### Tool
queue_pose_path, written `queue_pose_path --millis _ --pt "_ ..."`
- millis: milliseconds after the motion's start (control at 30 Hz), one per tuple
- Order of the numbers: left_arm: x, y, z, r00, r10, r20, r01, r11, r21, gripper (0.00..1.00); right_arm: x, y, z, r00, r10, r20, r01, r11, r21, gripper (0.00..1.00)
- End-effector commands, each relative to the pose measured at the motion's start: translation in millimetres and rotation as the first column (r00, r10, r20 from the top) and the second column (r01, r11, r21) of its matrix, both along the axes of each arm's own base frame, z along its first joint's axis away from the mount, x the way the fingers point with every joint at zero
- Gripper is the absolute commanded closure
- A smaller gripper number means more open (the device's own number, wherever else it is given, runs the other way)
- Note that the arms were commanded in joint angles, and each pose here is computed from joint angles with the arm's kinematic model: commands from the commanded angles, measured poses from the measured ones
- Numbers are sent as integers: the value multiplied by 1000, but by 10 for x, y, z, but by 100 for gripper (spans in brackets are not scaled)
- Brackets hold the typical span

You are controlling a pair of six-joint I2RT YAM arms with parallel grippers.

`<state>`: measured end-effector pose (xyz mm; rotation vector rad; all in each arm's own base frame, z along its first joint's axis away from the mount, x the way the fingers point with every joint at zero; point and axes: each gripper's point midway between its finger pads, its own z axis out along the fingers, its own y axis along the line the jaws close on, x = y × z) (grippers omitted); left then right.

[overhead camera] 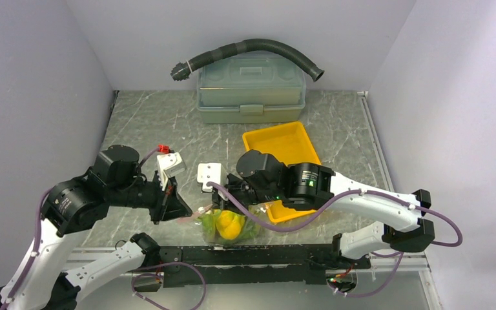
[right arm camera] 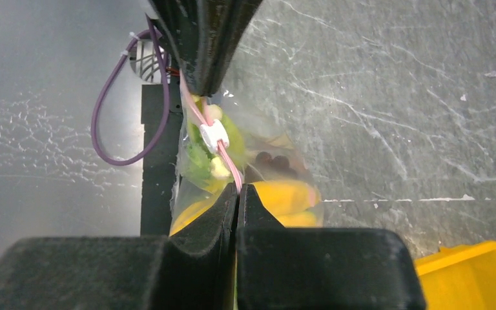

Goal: Place the food in the zip-top bag and seal the zipper
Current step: Adjust the zipper food storage bag at the center of the board.

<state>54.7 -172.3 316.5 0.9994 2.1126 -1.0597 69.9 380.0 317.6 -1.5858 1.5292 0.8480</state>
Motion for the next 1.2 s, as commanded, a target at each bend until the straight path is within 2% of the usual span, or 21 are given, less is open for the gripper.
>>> queue_pose_path --millis 0,233,433,833,1167 --pt "-138 -39 161 997 -73 -5 73 996 -57 100 129 199 514 997 -63 34 56 980 189 100" --pt "-170 -76 186 994 -104 -27 102 992 -69 100 173 280 468 996 -94 4 91 979 180 100" --pt "-160 -33 80 995 -85 -46 84 996 -27 100 186 278 461 995 -98 -13 99 977 187 100" --pt "56 150 -137 998 60 0 -60 993 102 100 186 230 476 996 -88 -26 92 975 201 100" --pt "240 197 -200 989 144 35 -148 978 146 100 139 228 534 996 -70 -46 79 970 232 100"
